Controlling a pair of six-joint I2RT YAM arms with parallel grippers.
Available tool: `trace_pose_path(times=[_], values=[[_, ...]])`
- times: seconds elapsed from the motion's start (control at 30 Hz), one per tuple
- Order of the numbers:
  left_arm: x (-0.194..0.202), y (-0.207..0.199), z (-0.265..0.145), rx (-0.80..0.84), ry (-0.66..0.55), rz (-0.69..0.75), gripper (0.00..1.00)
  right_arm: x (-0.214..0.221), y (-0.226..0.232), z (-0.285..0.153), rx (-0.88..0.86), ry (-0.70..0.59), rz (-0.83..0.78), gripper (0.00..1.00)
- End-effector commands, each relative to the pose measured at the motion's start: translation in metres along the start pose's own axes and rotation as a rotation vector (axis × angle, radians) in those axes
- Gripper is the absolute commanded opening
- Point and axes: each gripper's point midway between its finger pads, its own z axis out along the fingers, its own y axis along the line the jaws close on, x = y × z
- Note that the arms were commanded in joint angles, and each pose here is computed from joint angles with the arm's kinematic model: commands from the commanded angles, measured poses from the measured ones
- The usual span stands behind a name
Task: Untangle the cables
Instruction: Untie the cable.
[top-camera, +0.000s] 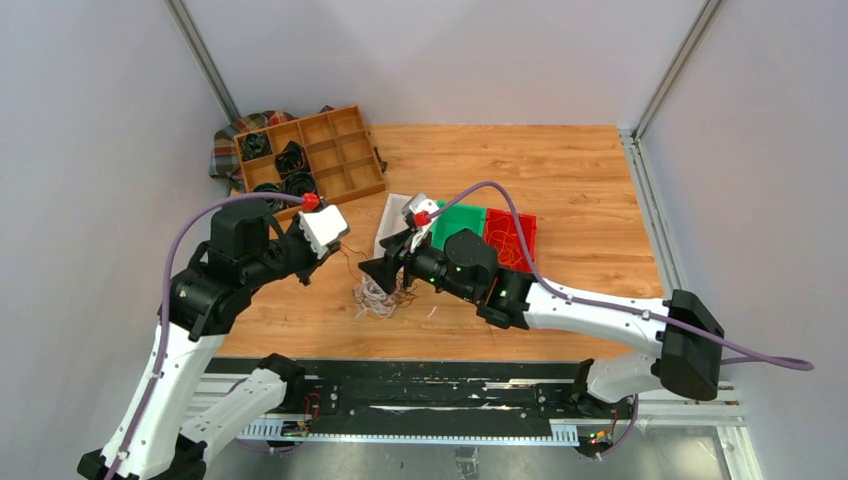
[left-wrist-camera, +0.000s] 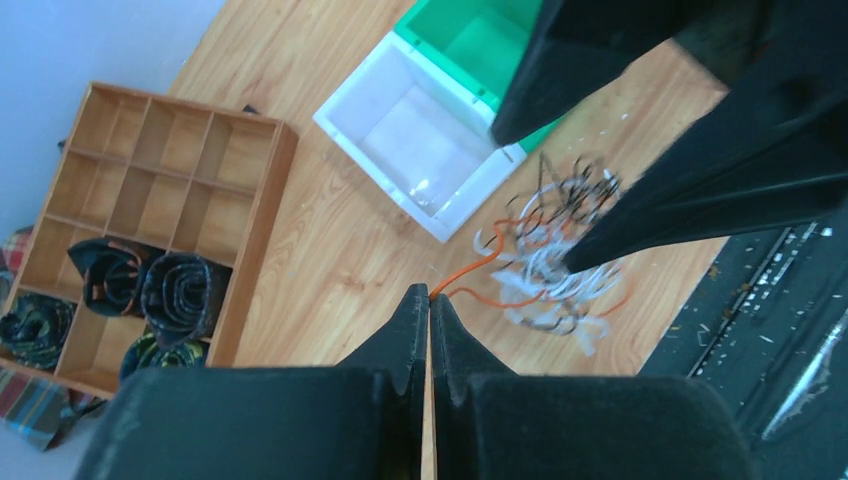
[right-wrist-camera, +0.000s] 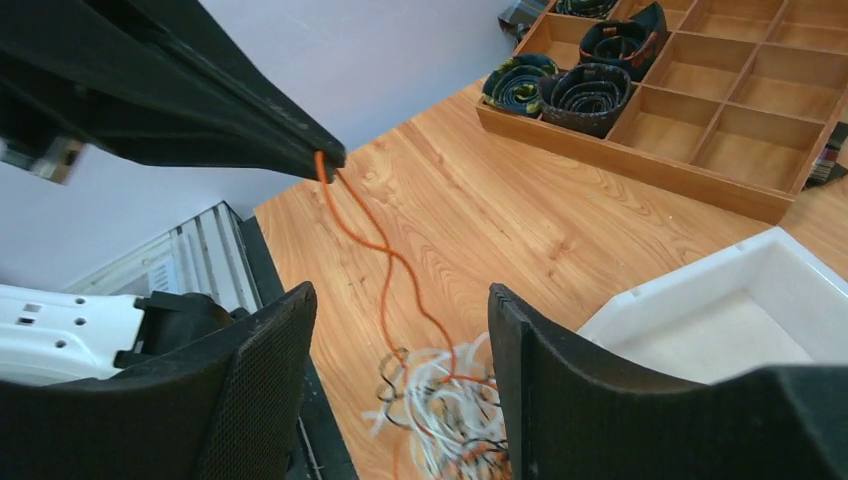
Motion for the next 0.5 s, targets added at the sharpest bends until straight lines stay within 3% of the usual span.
trace_pose_path(times=[0.0, 0.47], values=[[-0.015, -0.016, -0.007, 0.091, -0.051, -0.011, 0.00, -0.011, 0.005, 0.016, -0.038, -0.034, -0.071, 0.63], [-0.031, -0.032, -0.016, 0.188, -0.093, -0.041, 0.00, 0.001, -0.004, 0.039, 0.019, -0.028, -0.062, 0.58]])
